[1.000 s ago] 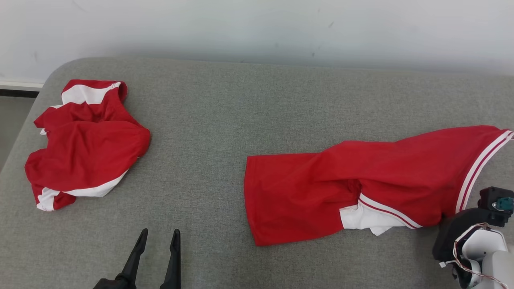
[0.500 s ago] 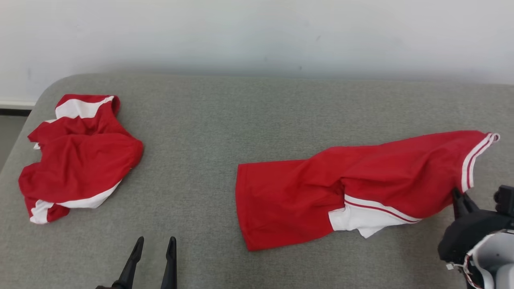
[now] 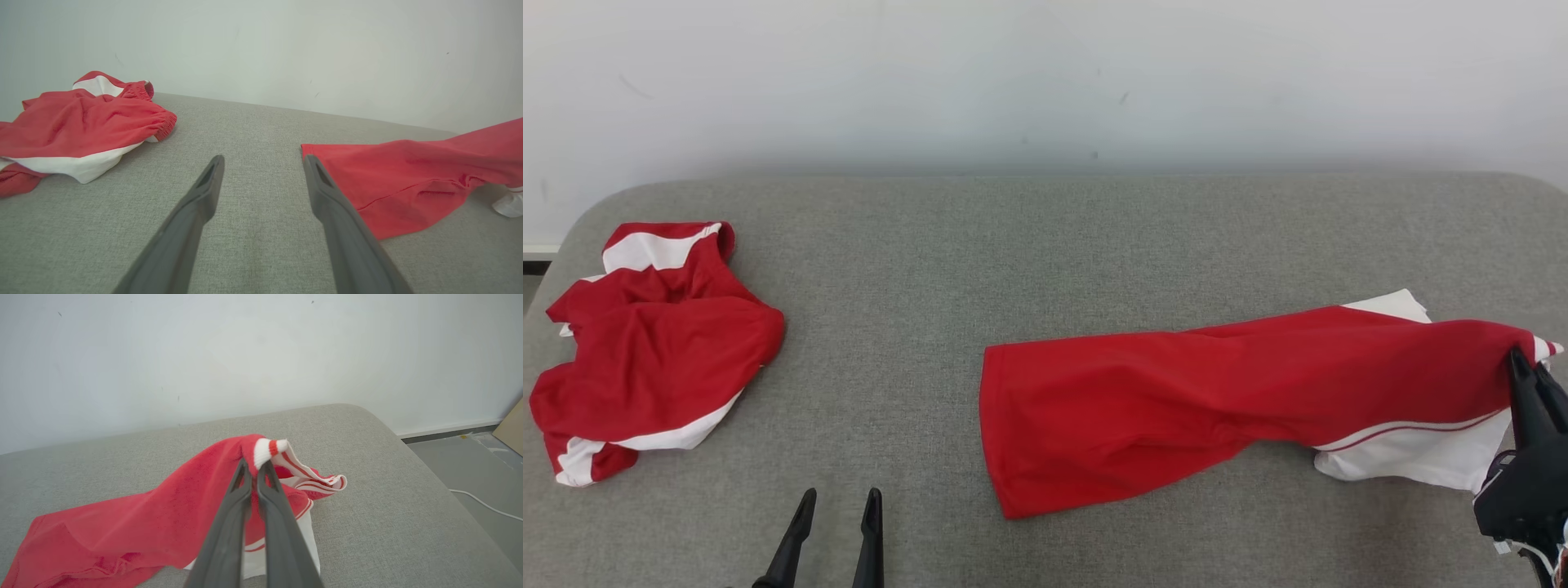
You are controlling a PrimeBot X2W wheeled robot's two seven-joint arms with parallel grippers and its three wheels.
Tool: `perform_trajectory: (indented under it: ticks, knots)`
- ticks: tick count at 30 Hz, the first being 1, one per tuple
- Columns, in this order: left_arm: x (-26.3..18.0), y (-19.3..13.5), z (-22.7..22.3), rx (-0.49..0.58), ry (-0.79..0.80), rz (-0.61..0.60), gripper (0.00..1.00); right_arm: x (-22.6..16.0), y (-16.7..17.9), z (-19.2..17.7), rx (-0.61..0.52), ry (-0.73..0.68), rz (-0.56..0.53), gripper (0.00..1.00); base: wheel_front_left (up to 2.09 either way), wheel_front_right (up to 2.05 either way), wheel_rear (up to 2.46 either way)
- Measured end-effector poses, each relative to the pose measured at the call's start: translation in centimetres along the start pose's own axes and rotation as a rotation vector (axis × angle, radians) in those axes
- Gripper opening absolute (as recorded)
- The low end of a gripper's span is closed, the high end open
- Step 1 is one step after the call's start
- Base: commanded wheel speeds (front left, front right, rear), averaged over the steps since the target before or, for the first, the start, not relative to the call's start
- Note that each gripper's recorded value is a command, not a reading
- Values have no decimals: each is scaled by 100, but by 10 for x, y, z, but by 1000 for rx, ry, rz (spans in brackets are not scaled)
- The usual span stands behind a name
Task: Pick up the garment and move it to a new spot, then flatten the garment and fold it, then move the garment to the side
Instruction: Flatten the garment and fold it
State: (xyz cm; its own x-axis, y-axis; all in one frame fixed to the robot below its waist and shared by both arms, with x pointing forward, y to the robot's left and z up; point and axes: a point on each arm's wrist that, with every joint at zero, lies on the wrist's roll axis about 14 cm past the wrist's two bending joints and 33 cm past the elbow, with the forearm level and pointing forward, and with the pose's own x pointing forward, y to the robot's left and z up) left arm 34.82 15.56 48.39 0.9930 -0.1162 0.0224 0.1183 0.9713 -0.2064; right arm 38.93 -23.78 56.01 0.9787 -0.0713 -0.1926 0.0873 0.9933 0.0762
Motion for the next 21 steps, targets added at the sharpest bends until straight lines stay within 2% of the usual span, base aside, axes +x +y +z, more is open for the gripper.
perform_trajectory:
  ticks: [4, 8, 21]
  knots:
    - [3, -1, -2, -3, 6, -4, 100, 13, -2, -13, -12, 65, -16, 0, 0, 0, 0]
    - [8, -1, -3, -4, 8, -6, 100, 41, 7, -24, -21, 115, -5, 0, 0, 0, 0]
    - [11, 14, -5, 4, 16, 41, 100, 127, 15, -47, -48, 168, -11, 0, 0, 0, 0]
